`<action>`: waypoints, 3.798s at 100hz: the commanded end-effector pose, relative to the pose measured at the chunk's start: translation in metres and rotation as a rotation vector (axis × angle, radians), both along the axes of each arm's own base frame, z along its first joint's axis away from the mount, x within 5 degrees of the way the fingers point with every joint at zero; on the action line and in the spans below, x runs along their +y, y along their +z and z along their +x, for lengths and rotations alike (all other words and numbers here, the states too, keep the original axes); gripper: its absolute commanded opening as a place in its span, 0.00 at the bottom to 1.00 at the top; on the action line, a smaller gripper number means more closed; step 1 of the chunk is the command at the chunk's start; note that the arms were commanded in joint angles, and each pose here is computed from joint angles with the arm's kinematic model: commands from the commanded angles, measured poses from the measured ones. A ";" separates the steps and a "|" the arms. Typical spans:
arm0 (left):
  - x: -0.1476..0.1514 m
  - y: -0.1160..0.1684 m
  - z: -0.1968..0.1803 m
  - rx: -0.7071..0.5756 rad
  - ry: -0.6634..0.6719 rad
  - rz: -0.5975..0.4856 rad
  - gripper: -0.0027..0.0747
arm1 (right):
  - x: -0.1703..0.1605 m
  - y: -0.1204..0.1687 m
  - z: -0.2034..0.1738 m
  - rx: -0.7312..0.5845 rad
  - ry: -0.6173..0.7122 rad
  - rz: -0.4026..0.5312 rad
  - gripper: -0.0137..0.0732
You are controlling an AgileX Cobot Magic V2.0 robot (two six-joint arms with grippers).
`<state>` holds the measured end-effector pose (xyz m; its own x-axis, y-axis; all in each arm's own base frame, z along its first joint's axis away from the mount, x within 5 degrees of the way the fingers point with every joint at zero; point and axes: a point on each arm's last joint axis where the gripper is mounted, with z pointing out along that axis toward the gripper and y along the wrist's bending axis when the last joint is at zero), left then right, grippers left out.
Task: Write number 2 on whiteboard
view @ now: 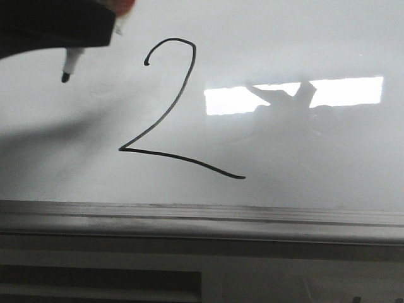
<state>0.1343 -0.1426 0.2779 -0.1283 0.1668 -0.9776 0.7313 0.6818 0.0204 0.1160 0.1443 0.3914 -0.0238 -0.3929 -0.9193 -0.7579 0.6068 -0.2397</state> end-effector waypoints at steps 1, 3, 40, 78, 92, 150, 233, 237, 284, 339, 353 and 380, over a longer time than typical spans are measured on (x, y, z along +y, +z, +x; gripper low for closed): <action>0.010 0.021 0.007 0.055 0.120 -0.216 0.01 | -0.018 0.025 -0.008 -0.107 -0.015 0.079 0.60; 0.012 0.020 0.009 0.089 0.144 -0.232 0.01 | -0.021 0.026 -0.008 -0.110 -0.023 0.080 0.59; 0.014 0.001 0.019 0.340 0.256 -0.288 0.01 | -0.034 0.022 -0.013 -0.067 -0.067 0.030 0.58; 0.009 -0.014 0.023 0.479 0.295 -0.290 0.01 | -0.031 0.021 -0.011 -0.063 -0.066 0.024 0.58; 0.009 -0.014 0.023 0.481 0.294 -0.288 0.01 | -0.031 0.021 -0.011 -0.063 -0.065 0.025 0.58; 0.008 -0.016 0.021 0.509 0.286 -0.269 0.17 | -0.031 0.021 -0.011 -0.054 -0.062 0.034 0.58; 0.041 0.041 -0.016 0.135 0.167 -0.355 0.02 | -0.055 0.025 -0.029 -0.066 -0.075 0.095 0.08; 0.045 0.047 -0.020 0.088 0.157 -0.363 0.01 | -0.062 0.025 -0.034 -0.097 -0.074 0.112 0.08; 0.085 0.028 -0.068 -0.190 0.105 -0.346 0.01 | -0.161 -0.049 -0.102 -0.289 -0.124 0.299 0.08; 0.089 0.026 -0.073 -0.241 0.097 -0.333 0.01 | -0.161 -0.062 -0.105 -0.183 -0.113 0.301 0.08; 0.089 0.026 -0.073 -0.241 0.097 -0.333 0.01 | -0.161 -0.062 -0.105 -0.183 -0.113 0.301 0.08; 0.089 0.026 -0.073 -0.241 0.097 -0.333 0.01 | -0.161 -0.062 -0.105 -0.183 -0.113 0.301 0.08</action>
